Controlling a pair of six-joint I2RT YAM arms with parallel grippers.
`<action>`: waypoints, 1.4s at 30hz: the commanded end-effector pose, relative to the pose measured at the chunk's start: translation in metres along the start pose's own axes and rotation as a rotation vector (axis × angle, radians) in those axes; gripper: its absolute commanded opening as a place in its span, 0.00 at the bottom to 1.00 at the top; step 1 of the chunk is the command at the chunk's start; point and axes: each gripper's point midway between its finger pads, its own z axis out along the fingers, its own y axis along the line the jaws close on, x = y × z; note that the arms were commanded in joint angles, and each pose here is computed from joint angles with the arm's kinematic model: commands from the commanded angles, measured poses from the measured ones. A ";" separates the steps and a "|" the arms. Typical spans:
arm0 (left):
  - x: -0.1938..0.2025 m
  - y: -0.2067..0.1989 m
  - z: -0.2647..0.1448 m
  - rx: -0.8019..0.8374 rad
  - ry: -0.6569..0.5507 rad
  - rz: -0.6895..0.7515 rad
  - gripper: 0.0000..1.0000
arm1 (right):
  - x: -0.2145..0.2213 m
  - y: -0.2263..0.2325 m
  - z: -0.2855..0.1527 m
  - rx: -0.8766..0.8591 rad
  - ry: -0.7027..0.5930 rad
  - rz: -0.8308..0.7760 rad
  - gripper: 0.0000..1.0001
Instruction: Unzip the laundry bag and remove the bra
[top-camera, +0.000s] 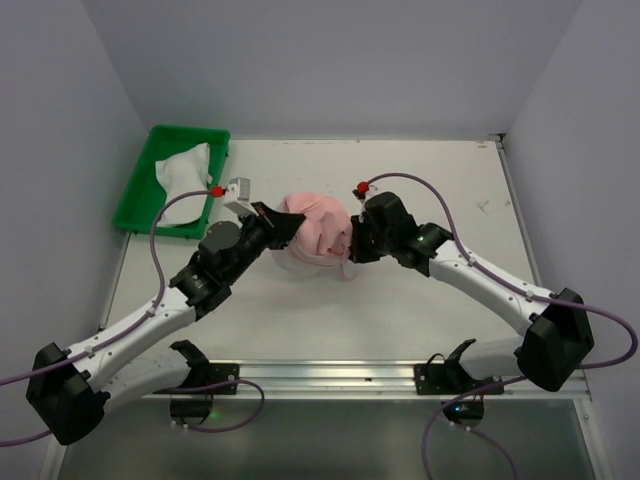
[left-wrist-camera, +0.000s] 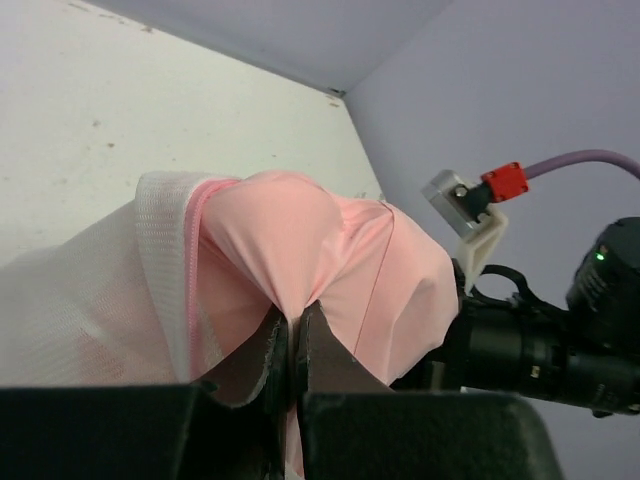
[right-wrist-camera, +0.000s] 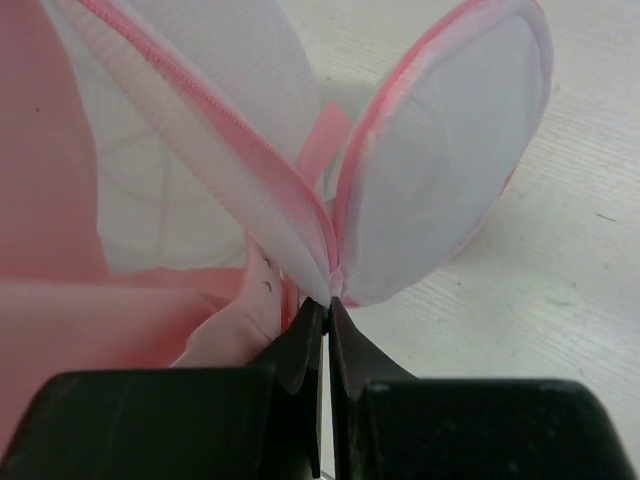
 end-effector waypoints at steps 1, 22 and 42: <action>-0.018 0.016 0.001 -0.132 -0.049 0.049 0.00 | -0.001 -0.026 -0.012 0.139 -0.025 0.009 0.00; -0.043 -0.109 0.001 0.429 -0.084 -0.256 0.00 | 0.022 -0.019 0.022 0.128 0.062 0.035 0.00; -0.222 0.016 -0.007 -0.395 -0.392 0.262 0.00 | 0.033 -0.047 0.010 0.177 0.051 0.014 0.00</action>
